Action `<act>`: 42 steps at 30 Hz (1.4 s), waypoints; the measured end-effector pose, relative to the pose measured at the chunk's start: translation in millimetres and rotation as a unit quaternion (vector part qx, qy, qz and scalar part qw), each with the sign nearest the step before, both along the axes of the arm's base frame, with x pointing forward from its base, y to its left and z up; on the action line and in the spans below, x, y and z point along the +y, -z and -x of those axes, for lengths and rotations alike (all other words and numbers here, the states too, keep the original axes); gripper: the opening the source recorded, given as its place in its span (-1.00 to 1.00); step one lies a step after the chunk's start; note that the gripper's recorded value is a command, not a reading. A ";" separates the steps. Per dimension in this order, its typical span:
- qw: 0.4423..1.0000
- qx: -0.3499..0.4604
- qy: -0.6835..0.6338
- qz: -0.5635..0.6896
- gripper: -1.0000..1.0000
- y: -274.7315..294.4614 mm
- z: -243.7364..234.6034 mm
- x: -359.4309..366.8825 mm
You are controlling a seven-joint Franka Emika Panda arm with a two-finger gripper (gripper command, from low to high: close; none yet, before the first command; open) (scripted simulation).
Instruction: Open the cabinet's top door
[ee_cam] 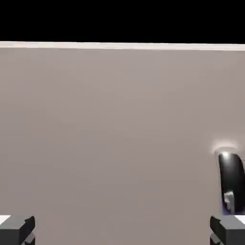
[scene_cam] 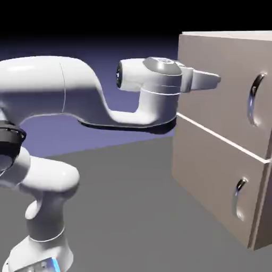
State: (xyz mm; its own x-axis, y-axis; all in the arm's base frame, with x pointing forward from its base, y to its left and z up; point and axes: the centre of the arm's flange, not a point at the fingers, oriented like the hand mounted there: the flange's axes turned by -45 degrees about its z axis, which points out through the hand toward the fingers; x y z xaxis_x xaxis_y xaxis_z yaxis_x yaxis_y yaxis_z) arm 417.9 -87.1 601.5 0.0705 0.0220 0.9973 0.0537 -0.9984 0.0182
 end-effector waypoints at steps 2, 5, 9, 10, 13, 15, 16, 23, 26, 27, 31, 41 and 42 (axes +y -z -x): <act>1.000 -0.007 0.002 -0.002 0.00 6.6 -6.0 -10.2; 1.000 -0.017 0.004 -0.006 0.00 18.3 -15.8 -25.7; 1.000 -0.027 0.006 -0.009 0.00 36.9 -30.2 -46.6; 1.000 -0.029 0.007 -0.009 0.00 42.0 -34.0 -51.8; 0.999 -0.034 0.008 -0.011 0.00 58.8 -45.9 -67.3; 0.999 -0.035 0.008 -0.011 0.00 67.1 -51.5 -74.3; 0.999 -0.035 0.008 -0.011 0.00 67.1 -51.5 -74.3; 0.999 -0.035 0.008 -0.011 -1.00 67.1 -101.4 -72.5; 0.999 -0.035 0.022 -0.010 -1.00 66.8 -87.8 -68.7; 0.999 -0.036 0.028 -0.009 -1.00 66.8 -81.3 -66.8; 0.998 -0.037 0.056 -0.006 -1.00 66.5 -54.7 -58.0; 0.991 -0.037 0.130 -0.005 -1.00 66.9 14.2 -26.6; 0.990 -0.037 0.139 -0.005 -1.00 66.9 21.7 -22.4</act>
